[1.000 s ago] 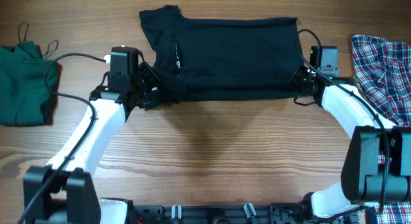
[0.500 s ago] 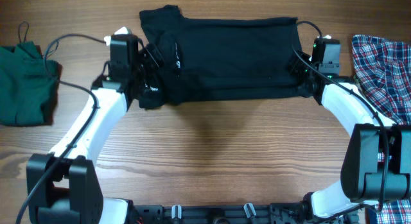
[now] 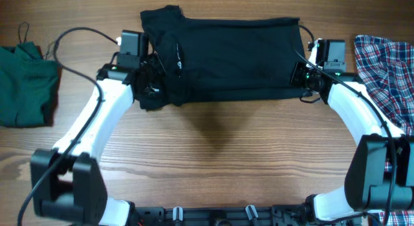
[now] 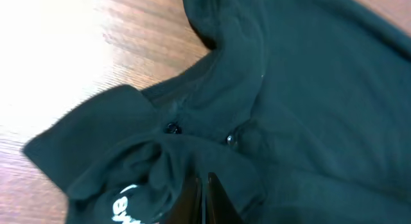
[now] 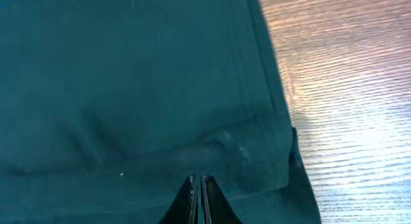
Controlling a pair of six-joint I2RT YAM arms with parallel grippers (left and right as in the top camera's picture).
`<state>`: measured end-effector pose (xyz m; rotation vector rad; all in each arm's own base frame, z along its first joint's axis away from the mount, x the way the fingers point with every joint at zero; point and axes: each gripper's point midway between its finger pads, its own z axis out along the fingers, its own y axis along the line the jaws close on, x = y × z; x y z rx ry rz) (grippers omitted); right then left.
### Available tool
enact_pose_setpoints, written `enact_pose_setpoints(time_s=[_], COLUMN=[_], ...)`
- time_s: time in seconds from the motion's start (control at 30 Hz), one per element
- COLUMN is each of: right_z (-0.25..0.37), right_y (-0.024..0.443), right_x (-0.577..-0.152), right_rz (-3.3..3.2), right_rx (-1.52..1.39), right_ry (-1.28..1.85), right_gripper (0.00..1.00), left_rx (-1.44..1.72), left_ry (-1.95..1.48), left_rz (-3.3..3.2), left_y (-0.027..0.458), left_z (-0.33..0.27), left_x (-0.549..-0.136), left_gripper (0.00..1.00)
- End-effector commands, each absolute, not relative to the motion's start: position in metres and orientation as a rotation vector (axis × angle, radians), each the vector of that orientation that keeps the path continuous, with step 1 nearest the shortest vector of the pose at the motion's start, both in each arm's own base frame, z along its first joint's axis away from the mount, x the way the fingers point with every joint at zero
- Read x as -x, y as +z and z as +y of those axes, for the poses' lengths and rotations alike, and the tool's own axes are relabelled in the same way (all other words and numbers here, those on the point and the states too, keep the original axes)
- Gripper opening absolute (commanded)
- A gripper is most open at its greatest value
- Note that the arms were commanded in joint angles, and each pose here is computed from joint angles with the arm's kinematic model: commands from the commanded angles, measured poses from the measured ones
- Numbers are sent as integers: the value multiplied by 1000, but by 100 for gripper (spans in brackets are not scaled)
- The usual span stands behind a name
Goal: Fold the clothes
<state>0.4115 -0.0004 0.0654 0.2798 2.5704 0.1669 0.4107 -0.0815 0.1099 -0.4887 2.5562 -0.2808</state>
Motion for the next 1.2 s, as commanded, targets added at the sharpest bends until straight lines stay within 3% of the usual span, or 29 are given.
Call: enact_pose_setpoints(time_s=[0.0,0.23,0.47,0.67,0.73,0.83,0.9,1.0,1.17], right_z=[6,6,-13,-13,-13,-13,-13,-13,-13], right_y=[49,2,-1,-1,-1,-1,-1,0,-1], right_x=[-414,-415,-414,-414,-415,-414,-414,-415,-415], right_rz=[2608,2682,2688,2689,2688,2688,2690,2687,2685], right_rx=[-138,-116,-151,-152,-152,-152,-153,-155,-191], right_ry=[181,183,31,31,31,32,32,33,41], right_gripper=[4,4,4,4,4,5,5,8,13], left_rx=[465,468,456,496,513,500,492,493,474], left_ry=[-275,-260,-19,25,16,-24,-50,-138,-15], left_rz=[2565,2552,2507,2451,2415,2310,2290,2467,2777], left_y=[99,77,51,56,65,123,170,169,111], left_z=[-88,-89,-61,-42,-36,-36,-38,-51,-50], left_x=[-417,-434,-452,-462,-469,-484,-469,-419,-369], left_gripper=[4,4,4,16,16,18,34,32,37])
